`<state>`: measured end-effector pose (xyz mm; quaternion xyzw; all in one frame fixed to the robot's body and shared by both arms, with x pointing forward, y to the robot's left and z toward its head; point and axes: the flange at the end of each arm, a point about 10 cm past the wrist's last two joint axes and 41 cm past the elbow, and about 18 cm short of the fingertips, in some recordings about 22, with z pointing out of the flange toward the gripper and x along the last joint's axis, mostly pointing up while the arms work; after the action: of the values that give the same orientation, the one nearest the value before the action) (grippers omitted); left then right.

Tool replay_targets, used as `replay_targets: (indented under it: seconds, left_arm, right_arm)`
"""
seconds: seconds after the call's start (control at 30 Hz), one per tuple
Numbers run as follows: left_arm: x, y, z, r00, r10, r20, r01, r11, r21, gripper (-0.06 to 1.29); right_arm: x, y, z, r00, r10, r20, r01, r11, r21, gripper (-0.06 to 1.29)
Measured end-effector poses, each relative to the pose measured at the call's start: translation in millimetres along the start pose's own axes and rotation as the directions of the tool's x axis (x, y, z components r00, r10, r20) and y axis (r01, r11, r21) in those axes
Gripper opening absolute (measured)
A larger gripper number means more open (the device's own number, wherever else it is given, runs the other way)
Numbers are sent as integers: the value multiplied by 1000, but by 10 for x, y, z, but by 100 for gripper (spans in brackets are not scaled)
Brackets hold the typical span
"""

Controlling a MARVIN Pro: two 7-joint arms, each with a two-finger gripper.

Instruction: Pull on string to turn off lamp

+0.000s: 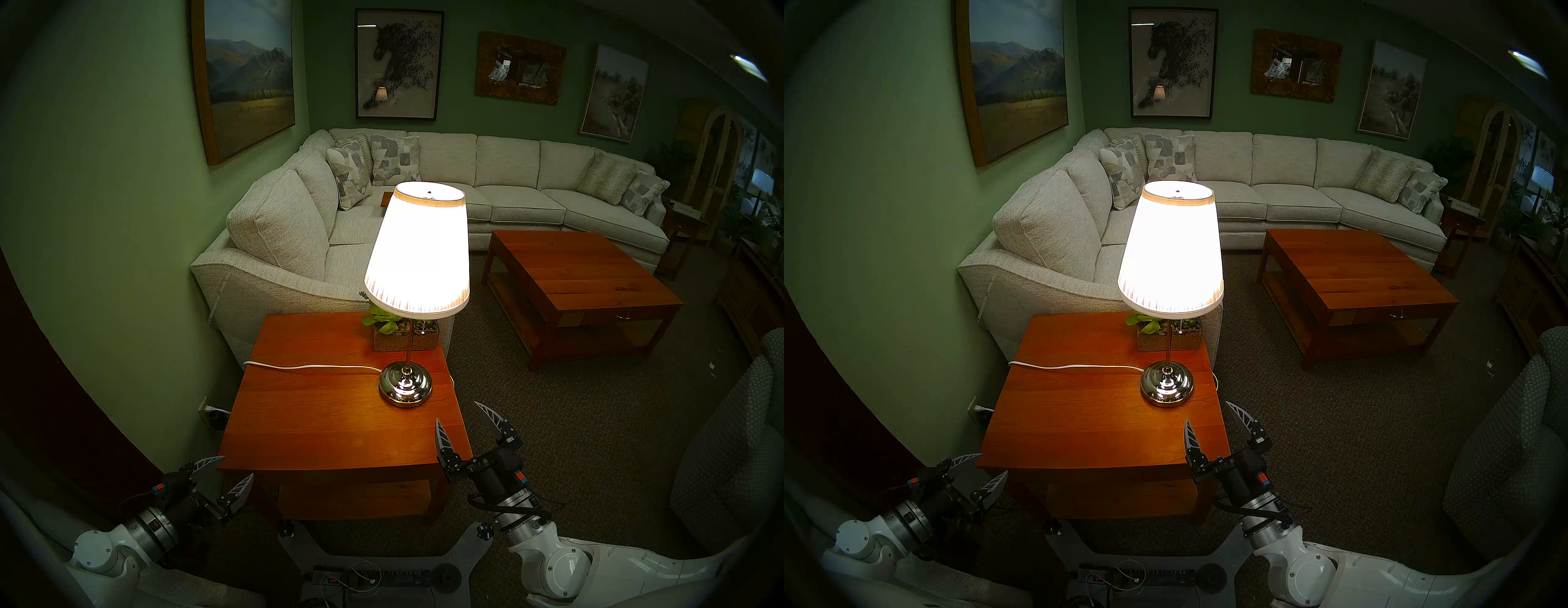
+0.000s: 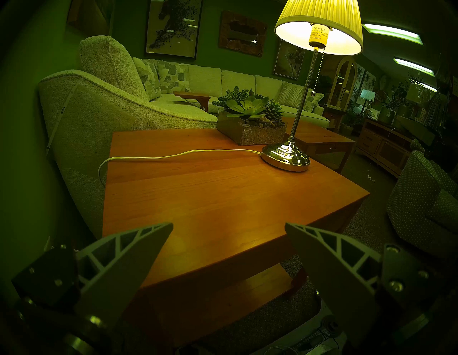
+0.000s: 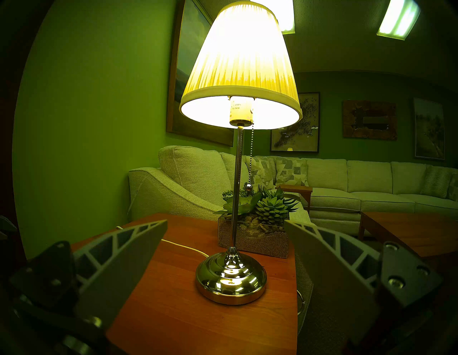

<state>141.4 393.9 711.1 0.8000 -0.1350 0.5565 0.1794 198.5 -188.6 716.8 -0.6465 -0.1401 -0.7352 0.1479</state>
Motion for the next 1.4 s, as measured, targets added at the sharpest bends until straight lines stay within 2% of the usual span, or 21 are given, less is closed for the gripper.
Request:
replay_targets:
  seconds: [0.17, 0.63, 0.87, 1.13, 1.4]
  left_arm:
    - [-2, 0, -1, 1000, 0, 1, 0, 1000, 0, 123]
    - [-10, 0, -2, 1000, -2, 2, 2, 1000, 0, 123]
    - [-12, 1, -3, 1000, -2, 3, 2, 1000, 0, 123]
    - [-17, 1, -4, 1000, -3, 4, 3, 1000, 0, 123]
    - [-20, 1, -5, 1000, -3, 5, 3, 1000, 0, 123]
  right_arm:
    - [-3, 17, 0, 1000, -4, -9, 4, 1000, -12, 122]
    - [223, 137, 305, 986, -14, -164, -5, 994, -112, 122]
    - [213, 269, 456, 982, -34, -184, 6, 989, -149, 122]
    - [201, 508, 741, 979, -64, -193, 27, 982, -189, 122]
    - [161, 669, 1051, 981, -90, -174, 55, 979, -197, 122]
